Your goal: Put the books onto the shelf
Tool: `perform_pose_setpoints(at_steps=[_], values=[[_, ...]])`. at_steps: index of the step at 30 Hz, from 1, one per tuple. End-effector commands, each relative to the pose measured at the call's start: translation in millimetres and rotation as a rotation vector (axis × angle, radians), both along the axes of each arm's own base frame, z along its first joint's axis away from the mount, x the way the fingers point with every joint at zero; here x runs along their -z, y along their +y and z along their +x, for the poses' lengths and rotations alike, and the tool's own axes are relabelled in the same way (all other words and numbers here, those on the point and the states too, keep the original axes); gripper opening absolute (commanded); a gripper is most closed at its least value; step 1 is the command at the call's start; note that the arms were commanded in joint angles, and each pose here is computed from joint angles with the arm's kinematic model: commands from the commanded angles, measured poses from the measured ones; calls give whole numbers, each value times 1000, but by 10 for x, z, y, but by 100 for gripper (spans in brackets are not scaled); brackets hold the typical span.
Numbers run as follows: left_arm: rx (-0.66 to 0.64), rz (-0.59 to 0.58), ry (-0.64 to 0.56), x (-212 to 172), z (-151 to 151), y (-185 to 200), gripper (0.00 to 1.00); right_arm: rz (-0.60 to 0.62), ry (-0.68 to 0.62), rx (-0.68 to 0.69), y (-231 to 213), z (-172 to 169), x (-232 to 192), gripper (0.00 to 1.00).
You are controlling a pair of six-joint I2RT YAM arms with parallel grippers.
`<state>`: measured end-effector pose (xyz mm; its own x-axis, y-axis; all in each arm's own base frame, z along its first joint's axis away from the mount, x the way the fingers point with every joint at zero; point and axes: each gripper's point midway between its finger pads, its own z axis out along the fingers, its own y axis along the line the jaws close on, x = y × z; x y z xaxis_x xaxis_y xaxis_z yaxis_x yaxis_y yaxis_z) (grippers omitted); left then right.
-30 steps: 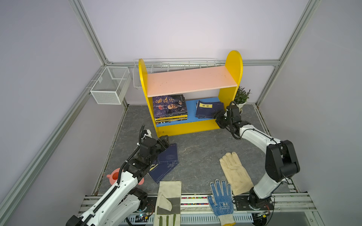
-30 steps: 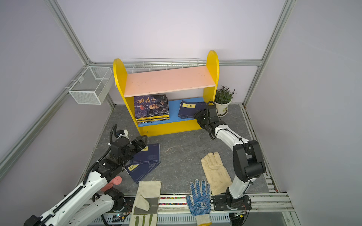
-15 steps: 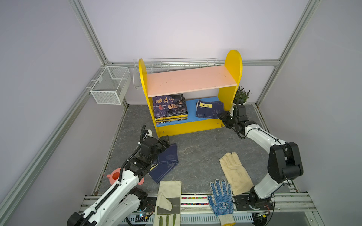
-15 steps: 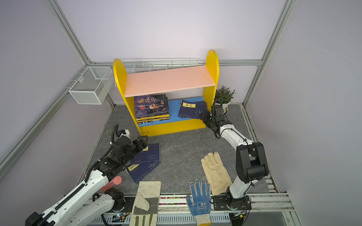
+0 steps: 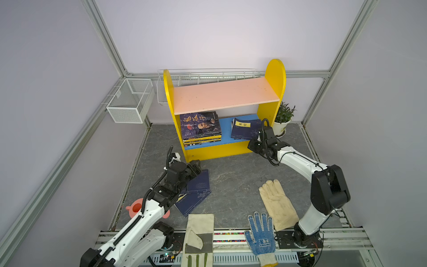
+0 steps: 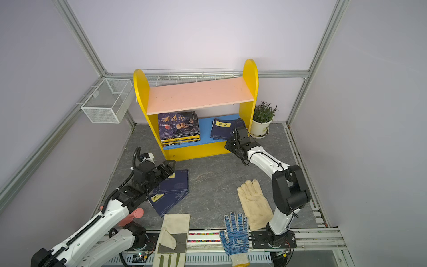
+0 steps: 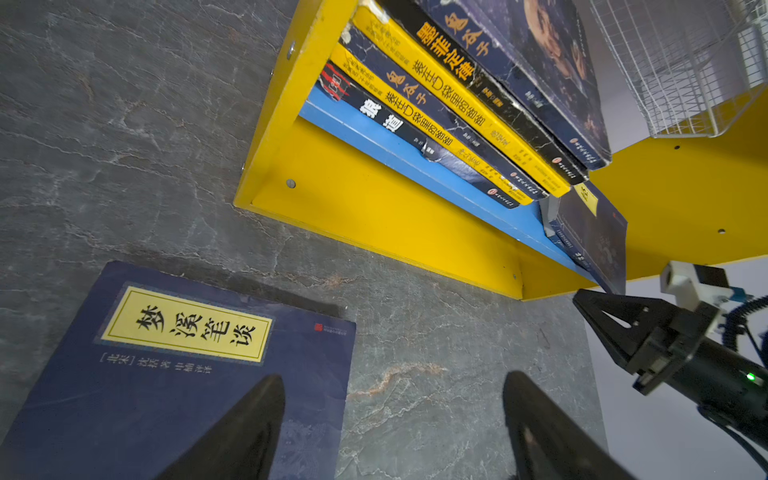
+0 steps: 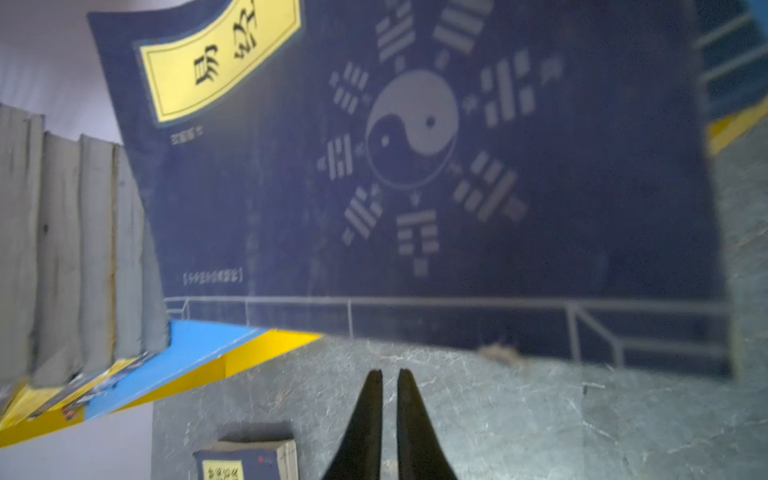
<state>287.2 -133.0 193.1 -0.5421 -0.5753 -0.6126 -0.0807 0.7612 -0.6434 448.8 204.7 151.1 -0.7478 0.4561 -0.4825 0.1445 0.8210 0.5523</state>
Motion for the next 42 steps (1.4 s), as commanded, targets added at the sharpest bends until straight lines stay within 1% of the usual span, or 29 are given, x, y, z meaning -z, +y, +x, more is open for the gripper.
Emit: perform_pose_setpoints(at_steps=[1,4,10,16,19,22,25,27,28,31,33,34,35,38,41,42], values=[[-26,4,3,14,-32,72,83,-53,-29,20,-61,181,-52,12],[-41,13,8,23,-58,116,83,-68,-43,40,-114,284,-88,12],[-53,18,6,21,-85,157,83,-149,-87,101,-307,391,-228,13],[-48,24,14,30,-67,138,83,-170,-86,151,-453,439,-249,16],[-58,45,32,65,-68,167,83,-181,-78,181,-524,395,-215,19],[-118,89,84,173,-101,303,83,-149,-88,195,-557,315,-208,24],[-177,125,147,311,-135,475,83,-128,-115,194,-574,143,-237,31],[-208,154,205,445,-170,598,83,-119,-132,156,-509,-24,-253,37],[-215,161,236,517,-189,638,83,-118,-145,117,-439,-99,-263,40],[-216,177,327,770,-246,717,83,-144,-186,-119,-61,-362,-263,48],[-222,202,372,888,-281,767,84,-202,-212,-325,261,-600,-201,53],[-222,212,386,927,-288,784,84,-221,-212,-409,393,-709,-149,55],[-223,222,400,970,-295,794,84,-227,-214,-527,578,-857,-94,57],[-229,238,443,1101,-318,823,84,-225,-176,-794,1001,-1245,99,60],[-235,253,473,1212,-322,853,84,-213,-125,-1011,1369,-1577,289,62],[-240,258,484,1259,-329,869,84,-233,-114,-1079,1474,-1680,356,62]])
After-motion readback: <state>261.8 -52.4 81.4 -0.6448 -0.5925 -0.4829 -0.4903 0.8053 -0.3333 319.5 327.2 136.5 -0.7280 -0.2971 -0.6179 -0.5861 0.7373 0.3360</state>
